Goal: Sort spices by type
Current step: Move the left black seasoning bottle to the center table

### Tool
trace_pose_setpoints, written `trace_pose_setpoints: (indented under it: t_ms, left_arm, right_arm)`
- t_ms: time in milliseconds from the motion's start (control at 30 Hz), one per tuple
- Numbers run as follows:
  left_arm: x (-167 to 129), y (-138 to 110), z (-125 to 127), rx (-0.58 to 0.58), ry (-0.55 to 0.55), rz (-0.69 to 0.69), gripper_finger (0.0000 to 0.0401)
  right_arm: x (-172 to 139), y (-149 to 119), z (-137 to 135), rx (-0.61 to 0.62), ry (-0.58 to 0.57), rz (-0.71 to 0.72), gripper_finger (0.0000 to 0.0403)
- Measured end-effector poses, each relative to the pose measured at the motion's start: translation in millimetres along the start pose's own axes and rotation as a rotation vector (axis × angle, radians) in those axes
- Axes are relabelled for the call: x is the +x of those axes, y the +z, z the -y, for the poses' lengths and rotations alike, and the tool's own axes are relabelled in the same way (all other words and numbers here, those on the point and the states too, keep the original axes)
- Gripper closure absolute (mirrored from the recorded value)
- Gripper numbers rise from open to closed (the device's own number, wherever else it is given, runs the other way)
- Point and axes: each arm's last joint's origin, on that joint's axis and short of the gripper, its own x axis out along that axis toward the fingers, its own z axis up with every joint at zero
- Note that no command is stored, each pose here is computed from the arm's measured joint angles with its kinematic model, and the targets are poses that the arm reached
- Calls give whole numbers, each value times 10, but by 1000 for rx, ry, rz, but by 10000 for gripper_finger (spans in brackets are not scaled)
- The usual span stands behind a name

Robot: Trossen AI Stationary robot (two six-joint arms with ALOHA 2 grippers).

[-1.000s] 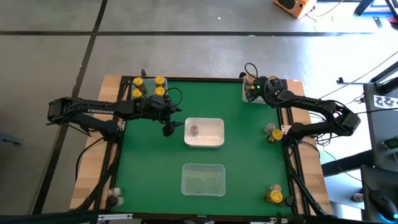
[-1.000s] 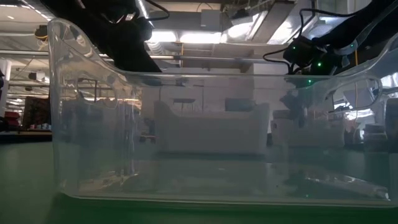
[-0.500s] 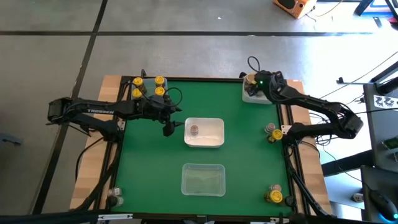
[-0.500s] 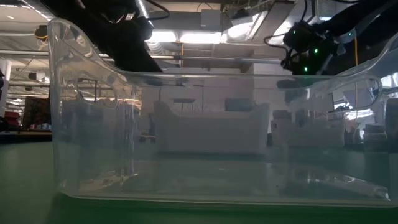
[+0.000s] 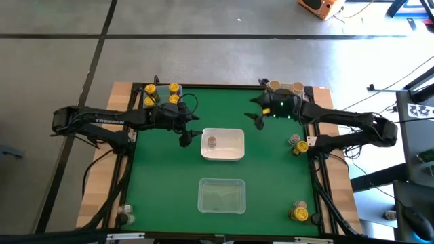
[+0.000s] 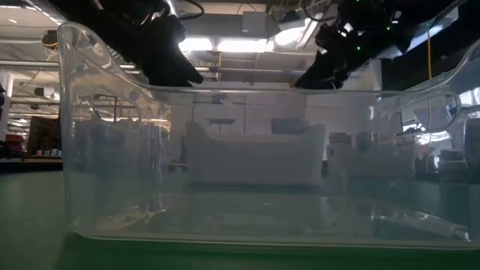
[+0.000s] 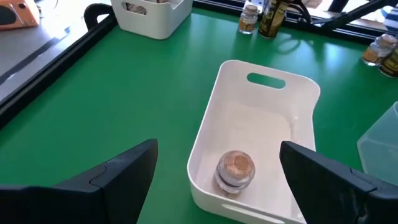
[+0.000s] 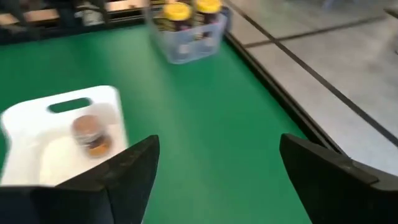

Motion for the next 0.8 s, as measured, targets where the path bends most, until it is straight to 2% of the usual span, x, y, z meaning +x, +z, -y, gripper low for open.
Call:
trace_pose_setpoints:
  t_ms: [100,233,367,467,600,733,800]
  left_arm:
    - [0,4,1,20,0,5,65]
    - [-3,74,9,161,-5,77,65]
    - [-23,189,99,255,-113,209,65]
    - [-48,230,250,282,-218,275,65]
    - [-84,189,519,313,-316,261,65]
    - [-161,183,802,313,-305,244,65]
    - [-215,192,943,325,-284,211,65]
  right_arm:
    - [40,3,-130,-51,46,7,70]
    - [106,9,-226,-69,78,30,70]
    - [211,7,-290,-78,97,57,70]
    - [283,10,-330,-93,108,86,70]
    - [311,31,-334,-112,106,119,70]
    - [307,61,-334,-103,110,151,70]
    - [302,82,-344,-96,148,175,70]
